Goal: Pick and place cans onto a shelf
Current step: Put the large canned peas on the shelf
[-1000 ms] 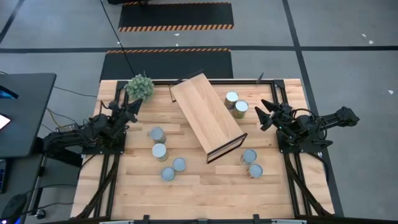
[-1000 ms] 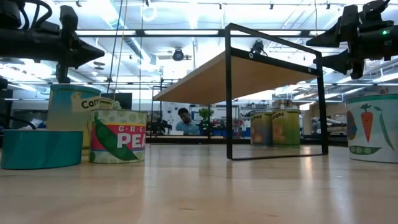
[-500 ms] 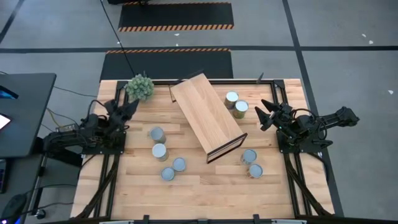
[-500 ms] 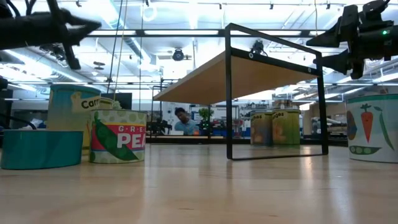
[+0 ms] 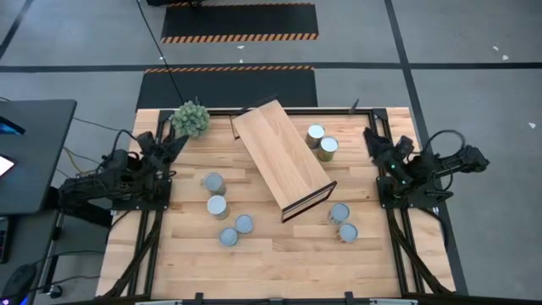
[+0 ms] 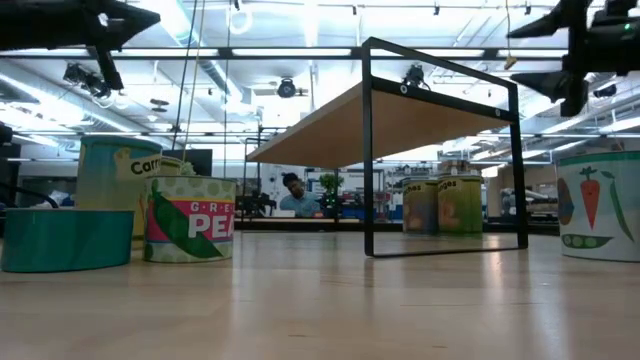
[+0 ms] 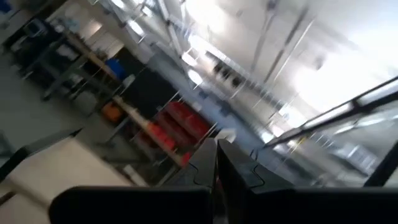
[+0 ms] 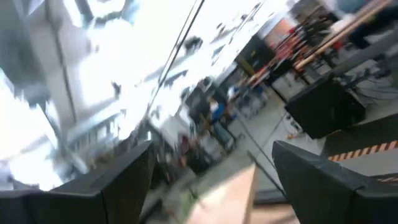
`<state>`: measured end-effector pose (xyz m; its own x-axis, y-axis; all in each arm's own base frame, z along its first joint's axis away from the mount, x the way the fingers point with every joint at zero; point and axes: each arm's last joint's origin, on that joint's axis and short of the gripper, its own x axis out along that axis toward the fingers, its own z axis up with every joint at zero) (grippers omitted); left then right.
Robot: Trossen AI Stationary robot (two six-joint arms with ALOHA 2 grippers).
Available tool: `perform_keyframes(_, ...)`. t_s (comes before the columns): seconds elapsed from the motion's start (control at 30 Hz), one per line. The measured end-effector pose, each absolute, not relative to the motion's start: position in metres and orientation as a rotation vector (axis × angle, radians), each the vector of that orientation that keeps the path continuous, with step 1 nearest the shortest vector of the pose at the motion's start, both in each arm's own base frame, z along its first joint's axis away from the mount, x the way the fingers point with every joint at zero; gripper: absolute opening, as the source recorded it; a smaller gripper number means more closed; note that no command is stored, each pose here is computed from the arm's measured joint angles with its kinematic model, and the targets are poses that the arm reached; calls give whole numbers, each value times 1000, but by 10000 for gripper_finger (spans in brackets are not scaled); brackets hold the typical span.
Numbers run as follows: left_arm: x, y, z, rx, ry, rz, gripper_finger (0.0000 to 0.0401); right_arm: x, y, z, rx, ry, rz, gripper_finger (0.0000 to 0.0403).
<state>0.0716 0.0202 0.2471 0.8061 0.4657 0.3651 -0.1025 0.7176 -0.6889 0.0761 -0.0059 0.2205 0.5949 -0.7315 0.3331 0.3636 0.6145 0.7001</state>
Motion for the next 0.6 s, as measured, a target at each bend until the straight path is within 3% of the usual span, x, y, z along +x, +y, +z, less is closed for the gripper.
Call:
perform_keyframes(0.1, 71, 20, 250, -700, -491, 356, 43, 71, -8, 226, 686, -737, -681, 332)
perform_keyframes(0.4, 73, 20, 264, -616, -428, 359, 160, 70, -10, 225, 760, -776, -723, 332)
perform_keyframes(0.6, 73, 19, 278, -598, -373, 360, 197, 70, -11, 226, 740, -790, -688, 332)
